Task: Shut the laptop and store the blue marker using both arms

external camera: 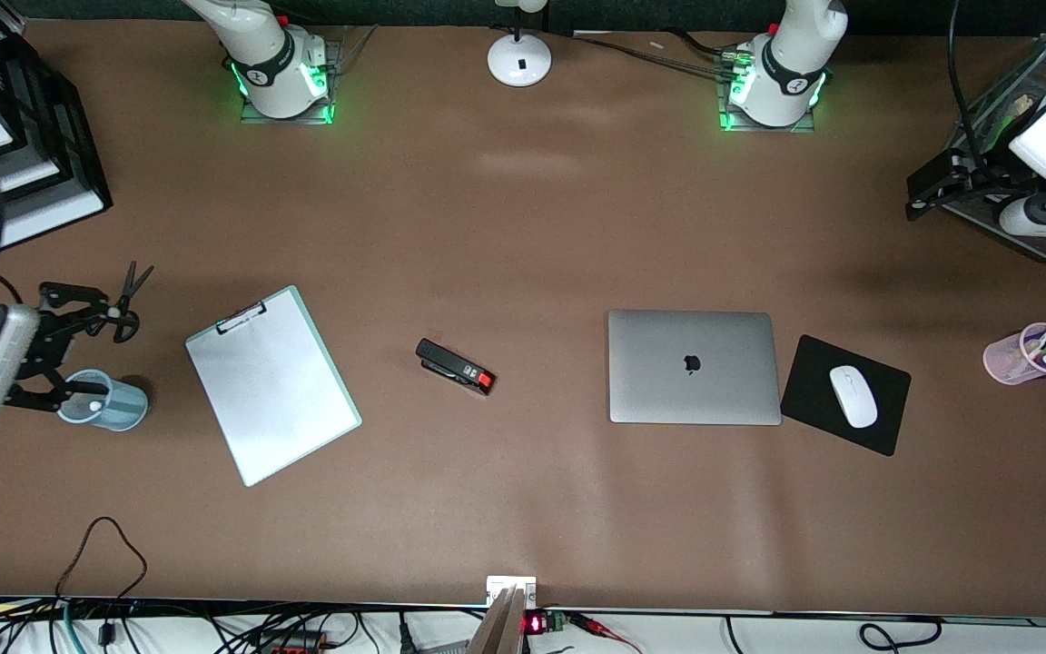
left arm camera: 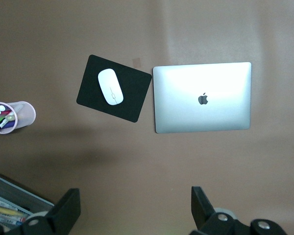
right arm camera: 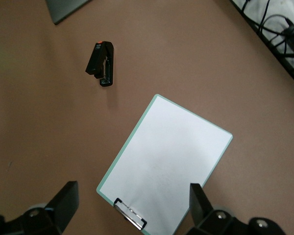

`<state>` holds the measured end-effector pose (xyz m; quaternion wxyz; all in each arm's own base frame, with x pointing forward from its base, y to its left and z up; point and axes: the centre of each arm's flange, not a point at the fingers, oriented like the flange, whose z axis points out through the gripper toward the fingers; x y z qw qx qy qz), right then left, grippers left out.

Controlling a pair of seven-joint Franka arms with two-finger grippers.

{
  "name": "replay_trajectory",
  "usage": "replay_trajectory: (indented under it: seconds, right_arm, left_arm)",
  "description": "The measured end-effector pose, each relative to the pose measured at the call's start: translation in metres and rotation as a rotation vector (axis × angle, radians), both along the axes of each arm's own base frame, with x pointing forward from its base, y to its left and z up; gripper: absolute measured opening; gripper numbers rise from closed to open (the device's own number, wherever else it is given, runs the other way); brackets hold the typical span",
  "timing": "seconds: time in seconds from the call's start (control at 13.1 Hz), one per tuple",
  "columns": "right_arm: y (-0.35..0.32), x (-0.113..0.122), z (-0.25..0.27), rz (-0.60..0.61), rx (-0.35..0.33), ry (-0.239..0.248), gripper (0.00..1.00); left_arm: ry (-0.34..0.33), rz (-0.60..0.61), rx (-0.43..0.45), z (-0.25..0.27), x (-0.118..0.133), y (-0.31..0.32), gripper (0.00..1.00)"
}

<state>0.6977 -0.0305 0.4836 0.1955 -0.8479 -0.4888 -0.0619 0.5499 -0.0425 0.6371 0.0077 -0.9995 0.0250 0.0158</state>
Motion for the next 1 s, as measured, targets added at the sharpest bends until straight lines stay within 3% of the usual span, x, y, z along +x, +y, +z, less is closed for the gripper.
replay_trajectory:
  seconds: [0.15, 0.38, 0.77, 1.0]
  right_arm:
    - [0.022, 0.001, 0.009, -0.048, -0.051, 0.016, 1.0]
    - [0.035, -0.007, 0.028, -0.215, -0.131, 0.071, 1.0]
    - [0.031, -0.036, 0.027, -0.53, -0.22, 0.234, 1.0]
    - [0.027, -0.055, 0.03, -0.645, -0.365, 0.293, 1.0]
  left_arm:
    - [-0.003, -0.006, 0.001, -0.001, -0.01, 0.002, 1.0]
    - [-0.019, -0.009, 0.002, 0.006, -0.022, 0.003, 1.0]
    - [-0.033, -0.006, 0.001, 0.009, -0.027, 0.006, 1.0]
    - [-0.034, -0.008, 0.001, 0.007, -0.026, 0.006, 1.0]
